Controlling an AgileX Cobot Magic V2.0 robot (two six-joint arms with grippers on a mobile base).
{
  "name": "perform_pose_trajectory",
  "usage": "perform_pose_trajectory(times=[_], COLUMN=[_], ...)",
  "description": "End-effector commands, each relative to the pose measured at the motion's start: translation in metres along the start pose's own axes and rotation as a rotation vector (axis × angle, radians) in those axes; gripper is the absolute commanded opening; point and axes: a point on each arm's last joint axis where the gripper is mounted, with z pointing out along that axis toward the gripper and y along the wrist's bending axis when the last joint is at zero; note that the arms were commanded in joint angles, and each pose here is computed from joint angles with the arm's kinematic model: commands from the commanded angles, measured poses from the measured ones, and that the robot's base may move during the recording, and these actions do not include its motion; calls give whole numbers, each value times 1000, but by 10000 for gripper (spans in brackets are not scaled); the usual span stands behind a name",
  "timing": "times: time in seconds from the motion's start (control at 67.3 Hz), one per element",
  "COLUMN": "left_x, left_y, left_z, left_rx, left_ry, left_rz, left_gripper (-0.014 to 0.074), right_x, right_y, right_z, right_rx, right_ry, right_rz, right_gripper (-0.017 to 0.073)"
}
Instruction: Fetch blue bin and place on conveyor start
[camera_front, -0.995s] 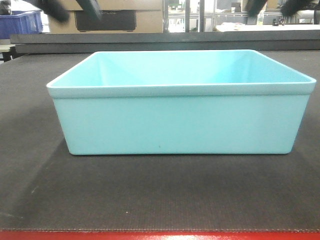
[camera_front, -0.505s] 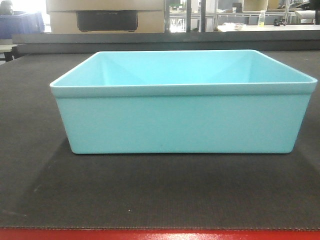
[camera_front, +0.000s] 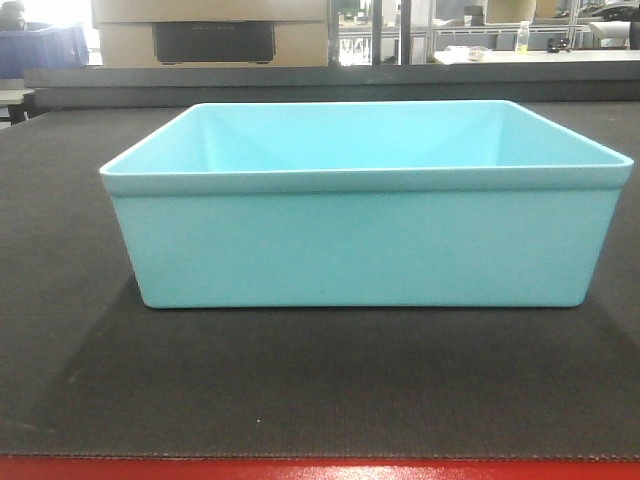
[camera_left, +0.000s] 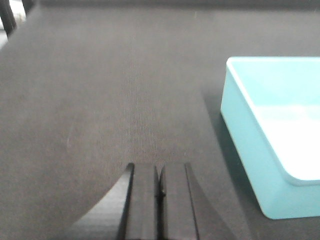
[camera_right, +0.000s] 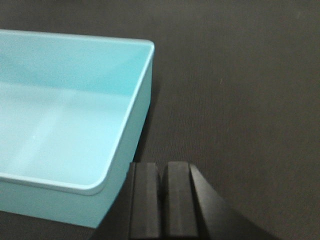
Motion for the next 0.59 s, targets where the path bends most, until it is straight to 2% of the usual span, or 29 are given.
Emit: perform_pose_trajectory(times=[0.0, 0.119, 0.208, 0.431, 0.579], left_x=[4, 5, 5, 6, 6], left_y=[1, 1, 3, 4, 4], left_z=[-17, -39, -50, -62, -62], left_rx=[3, 5, -13, -16, -16], left_ry=[-97, -201, -261, -330, -332], left_rz=[-9, -13, 18, 23, 23], left_gripper=[-111, -111, -111, -111, -111], right_x=[1, 0, -1, -1, -1], right_y=[-1, -1, -2, -2, -2], right_z=[-21, -45, -55, -60, -60], right_rx=[-12, -20, -23, -24, -24], right_ry=[-167, -301, -357, -384, -384], right_rz=[-34, -29, -27, -26, -26], right_gripper=[-162, -162, -162, -162, -162])
